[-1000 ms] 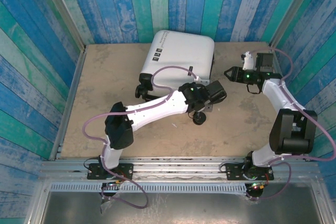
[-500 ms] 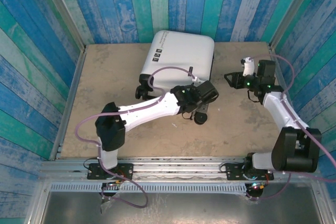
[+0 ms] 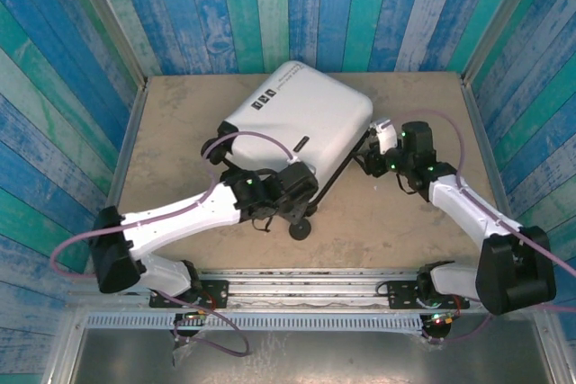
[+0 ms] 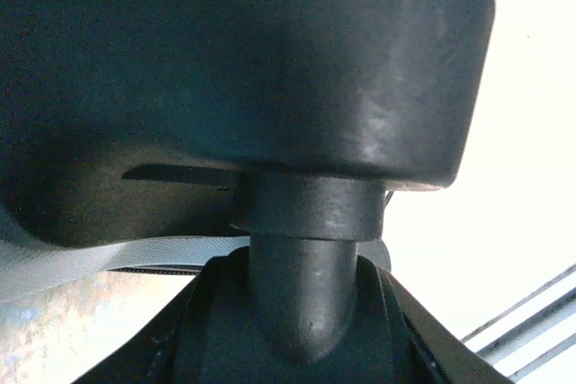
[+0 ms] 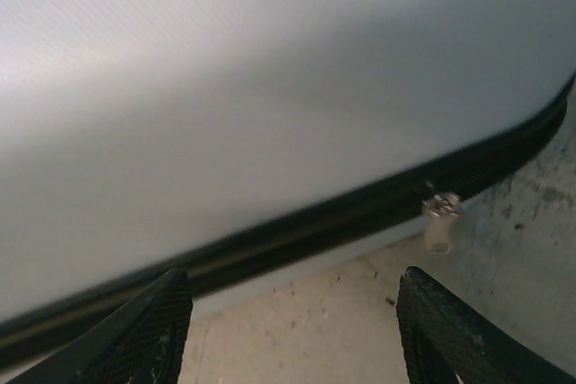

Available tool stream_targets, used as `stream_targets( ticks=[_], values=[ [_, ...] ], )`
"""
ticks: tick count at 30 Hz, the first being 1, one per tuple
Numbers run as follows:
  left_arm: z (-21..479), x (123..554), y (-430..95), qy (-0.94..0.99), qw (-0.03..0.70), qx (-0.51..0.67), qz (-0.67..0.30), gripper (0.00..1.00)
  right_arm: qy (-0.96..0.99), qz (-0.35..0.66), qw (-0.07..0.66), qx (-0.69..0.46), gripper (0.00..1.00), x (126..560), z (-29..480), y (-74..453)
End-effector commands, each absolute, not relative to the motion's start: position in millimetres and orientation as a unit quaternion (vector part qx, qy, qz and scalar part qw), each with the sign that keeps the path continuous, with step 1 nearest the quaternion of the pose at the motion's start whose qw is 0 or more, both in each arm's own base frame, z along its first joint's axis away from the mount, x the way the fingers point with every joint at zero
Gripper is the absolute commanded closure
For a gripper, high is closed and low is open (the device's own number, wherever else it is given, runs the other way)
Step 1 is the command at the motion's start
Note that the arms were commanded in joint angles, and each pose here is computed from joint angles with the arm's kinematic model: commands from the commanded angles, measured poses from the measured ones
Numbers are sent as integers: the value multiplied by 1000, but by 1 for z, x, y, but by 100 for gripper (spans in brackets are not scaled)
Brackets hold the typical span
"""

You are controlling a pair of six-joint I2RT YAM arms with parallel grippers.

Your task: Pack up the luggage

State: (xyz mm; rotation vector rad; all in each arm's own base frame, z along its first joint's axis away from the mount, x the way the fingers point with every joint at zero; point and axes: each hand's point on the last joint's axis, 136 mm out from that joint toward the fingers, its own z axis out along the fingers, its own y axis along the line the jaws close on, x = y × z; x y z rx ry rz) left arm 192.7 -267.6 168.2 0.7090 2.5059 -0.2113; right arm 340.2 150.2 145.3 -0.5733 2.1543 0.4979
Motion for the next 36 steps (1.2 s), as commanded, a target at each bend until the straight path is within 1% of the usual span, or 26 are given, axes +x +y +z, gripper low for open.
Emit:
stream_targets(
  ticks=[1, 4, 7, 12, 14, 17, 21, 26, 31, 36],
  values=[
    [183, 189, -213, 946, 265, 180, -50, 100, 865, 180, 414, -221, 38, 335, 138, 145],
    [179, 190, -188, 955, 262, 137, -26, 100, 869, 187, 415, -195, 38, 324, 133, 142],
    [178, 191, -180, 956, 265, 119, -38, 100, 874, 181, 411, -188, 38, 321, 126, 138],
    [184, 190, -194, 949, 271, 142, -75, 100, 870, 170, 402, -228, 38, 332, 123, 145],
    [186, 189, -197, 947, 269, 155, -79, 100, 872, 168, 383, -255, 39, 338, 119, 150],
    [186, 188, -197, 946, 268, 167, -79, 100, 859, 173, 375, -301, 39, 346, 115, 158],
    [186, 185, -199, 943, 267, 179, -88, 100, 845, 231, 363, -317, 40, 361, 119, 168],
    [185, 182, -203, 940, 264, 195, -97, 100, 801, 295, 339, -395, 39, 371, 130, 195],
    [183, 180, -204, 937, 260, 210, -98, 100, 777, 308, 315, -450, 36, 378, 130, 203],
    [183, 179, -204, 936, 259, 215, -99, 100, 777, 333, 278, -456, 37, 383, 122, 209]
  ],
)
